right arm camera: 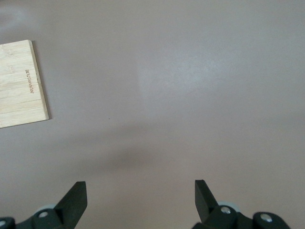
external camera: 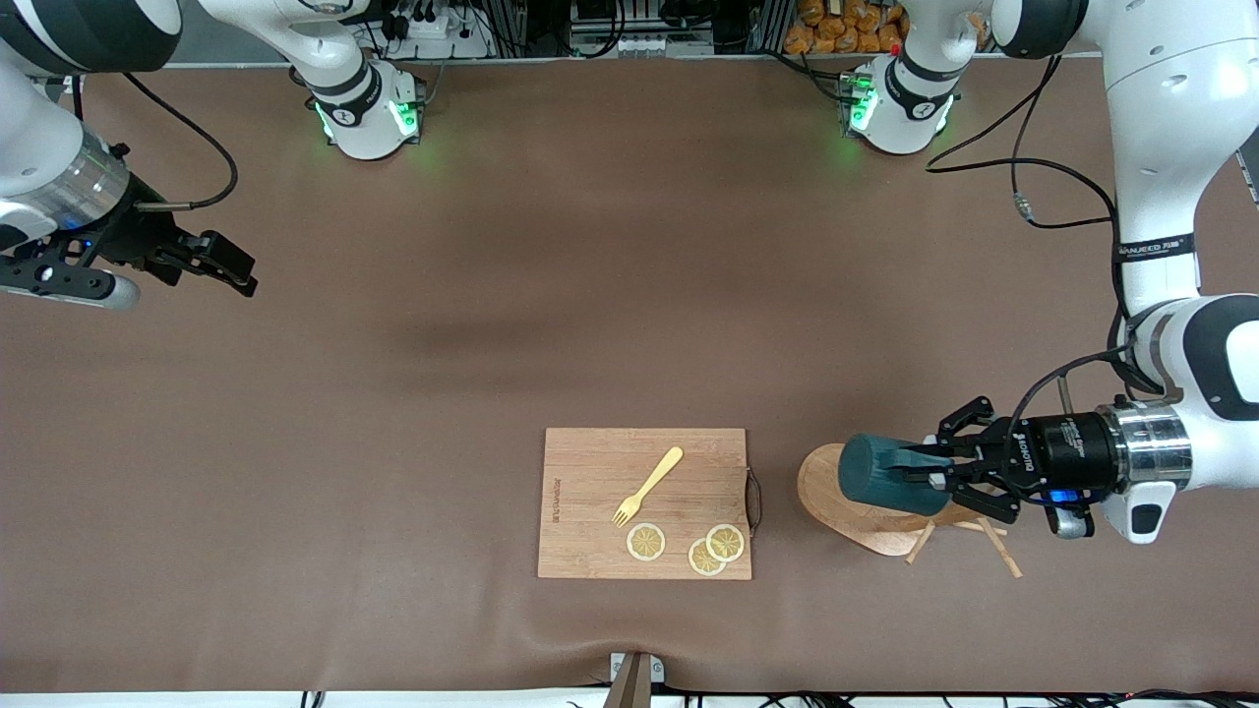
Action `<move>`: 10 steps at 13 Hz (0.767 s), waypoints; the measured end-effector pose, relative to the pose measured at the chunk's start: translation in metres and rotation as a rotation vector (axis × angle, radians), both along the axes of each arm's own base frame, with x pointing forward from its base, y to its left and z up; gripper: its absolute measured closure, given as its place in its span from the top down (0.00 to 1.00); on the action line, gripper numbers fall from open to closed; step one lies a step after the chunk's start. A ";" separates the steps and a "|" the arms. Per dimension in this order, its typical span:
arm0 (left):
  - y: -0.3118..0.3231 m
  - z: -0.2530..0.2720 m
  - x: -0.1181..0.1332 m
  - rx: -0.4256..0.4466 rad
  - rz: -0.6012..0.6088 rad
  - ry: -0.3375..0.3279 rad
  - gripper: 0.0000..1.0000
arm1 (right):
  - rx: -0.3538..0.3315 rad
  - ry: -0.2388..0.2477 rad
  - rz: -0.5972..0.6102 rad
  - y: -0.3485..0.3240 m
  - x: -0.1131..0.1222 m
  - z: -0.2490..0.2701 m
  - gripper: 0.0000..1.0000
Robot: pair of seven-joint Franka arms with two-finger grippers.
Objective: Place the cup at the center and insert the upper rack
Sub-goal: 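Lower the mug with the left gripper over a mug-tree peg, then hang the mug on the peg and open the left gripper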
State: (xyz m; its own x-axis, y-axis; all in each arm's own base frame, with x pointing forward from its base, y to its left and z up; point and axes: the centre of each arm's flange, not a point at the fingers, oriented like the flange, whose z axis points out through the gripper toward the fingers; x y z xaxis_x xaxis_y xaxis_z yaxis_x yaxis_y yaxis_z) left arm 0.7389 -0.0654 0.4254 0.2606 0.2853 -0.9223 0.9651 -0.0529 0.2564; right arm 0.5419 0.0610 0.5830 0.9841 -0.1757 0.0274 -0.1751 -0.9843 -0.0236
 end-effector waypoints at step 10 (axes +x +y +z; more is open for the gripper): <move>0.039 -0.034 0.005 -0.070 0.019 -0.035 0.21 | 0.000 -0.004 0.003 0.001 -0.001 0.002 1.00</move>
State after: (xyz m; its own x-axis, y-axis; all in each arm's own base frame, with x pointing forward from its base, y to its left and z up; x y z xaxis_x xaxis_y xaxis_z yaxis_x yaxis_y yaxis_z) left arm 0.7442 -0.0268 0.3912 0.2881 0.2260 -0.9305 0.9562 -0.0155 0.2923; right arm 0.5407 0.0624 0.5852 0.9844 -0.1732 0.0313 -0.1725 -0.9847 -0.0245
